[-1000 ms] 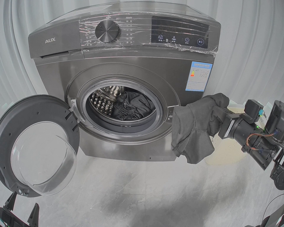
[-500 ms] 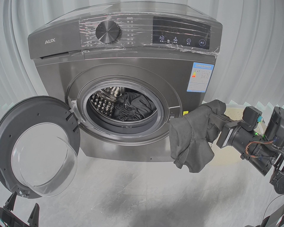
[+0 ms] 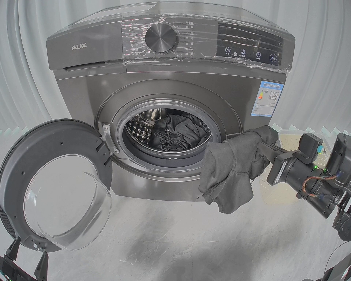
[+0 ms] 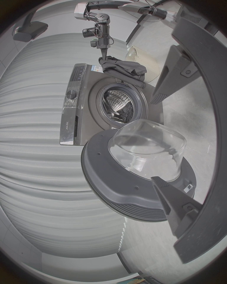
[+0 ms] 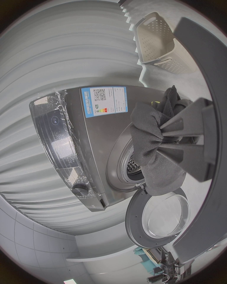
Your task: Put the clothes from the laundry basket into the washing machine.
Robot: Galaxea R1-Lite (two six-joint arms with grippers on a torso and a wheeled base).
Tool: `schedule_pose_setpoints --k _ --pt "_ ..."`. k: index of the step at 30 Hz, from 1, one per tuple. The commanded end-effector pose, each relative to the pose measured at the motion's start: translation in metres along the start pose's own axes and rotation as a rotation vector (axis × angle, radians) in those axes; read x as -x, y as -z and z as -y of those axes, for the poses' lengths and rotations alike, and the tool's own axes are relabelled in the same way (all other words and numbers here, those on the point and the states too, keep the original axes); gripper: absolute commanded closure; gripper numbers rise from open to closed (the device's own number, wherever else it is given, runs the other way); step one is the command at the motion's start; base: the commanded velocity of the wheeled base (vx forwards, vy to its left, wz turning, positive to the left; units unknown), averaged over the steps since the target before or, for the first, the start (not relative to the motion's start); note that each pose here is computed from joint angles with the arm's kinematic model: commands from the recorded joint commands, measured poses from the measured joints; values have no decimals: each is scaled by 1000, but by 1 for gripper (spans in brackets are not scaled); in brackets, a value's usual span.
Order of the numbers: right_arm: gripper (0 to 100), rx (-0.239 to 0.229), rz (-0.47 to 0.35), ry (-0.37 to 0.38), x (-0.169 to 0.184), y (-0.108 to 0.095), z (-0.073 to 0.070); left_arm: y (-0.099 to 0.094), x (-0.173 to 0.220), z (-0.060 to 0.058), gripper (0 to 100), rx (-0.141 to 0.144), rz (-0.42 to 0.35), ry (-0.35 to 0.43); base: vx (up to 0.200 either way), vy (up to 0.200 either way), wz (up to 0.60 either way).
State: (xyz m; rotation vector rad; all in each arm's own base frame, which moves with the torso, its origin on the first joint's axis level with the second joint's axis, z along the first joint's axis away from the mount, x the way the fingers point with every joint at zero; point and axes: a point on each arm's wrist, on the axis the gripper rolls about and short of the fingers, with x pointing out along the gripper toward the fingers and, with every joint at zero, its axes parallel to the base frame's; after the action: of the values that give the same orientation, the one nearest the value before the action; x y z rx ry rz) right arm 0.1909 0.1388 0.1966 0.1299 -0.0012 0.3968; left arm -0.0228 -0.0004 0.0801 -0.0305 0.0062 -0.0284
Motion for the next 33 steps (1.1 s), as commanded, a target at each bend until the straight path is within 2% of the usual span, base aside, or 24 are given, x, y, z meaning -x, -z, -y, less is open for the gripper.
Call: schedule_pose_setpoints --k 1,11,19,22,25,27,30,33 --pt "100 0 -3 -1 0 1 0 4 0 0 0 0 3 1 0 0 0" --pt "100 4 -19 -7 1 5 0 4 0 0 0 -3 3 1 0 180 0" --pt "100 4 -38 -17 0 10 -3 4 0 0 0 2 3 -4 0 0 0" --pt "100 3 -52 -26 2 13 -4 5 0 0 0 -7 3 -7 0 0 0" --pt "100 -23 -53 -41 2 13 -8 4 0 0 0 -23 4 -2 0 0 0" --pt "100 -41 -46 -68 1 11 -15 4 0 0 0 -34 4 -2 0 0 0" --pt "100 -41 -53 -88 0 13 -20 4 0 0 0 -49 4 2 0 0 0" --pt "100 -40 -66 -100 3 15 -22 4 0 0 0 -37 4 5 0 0 0"
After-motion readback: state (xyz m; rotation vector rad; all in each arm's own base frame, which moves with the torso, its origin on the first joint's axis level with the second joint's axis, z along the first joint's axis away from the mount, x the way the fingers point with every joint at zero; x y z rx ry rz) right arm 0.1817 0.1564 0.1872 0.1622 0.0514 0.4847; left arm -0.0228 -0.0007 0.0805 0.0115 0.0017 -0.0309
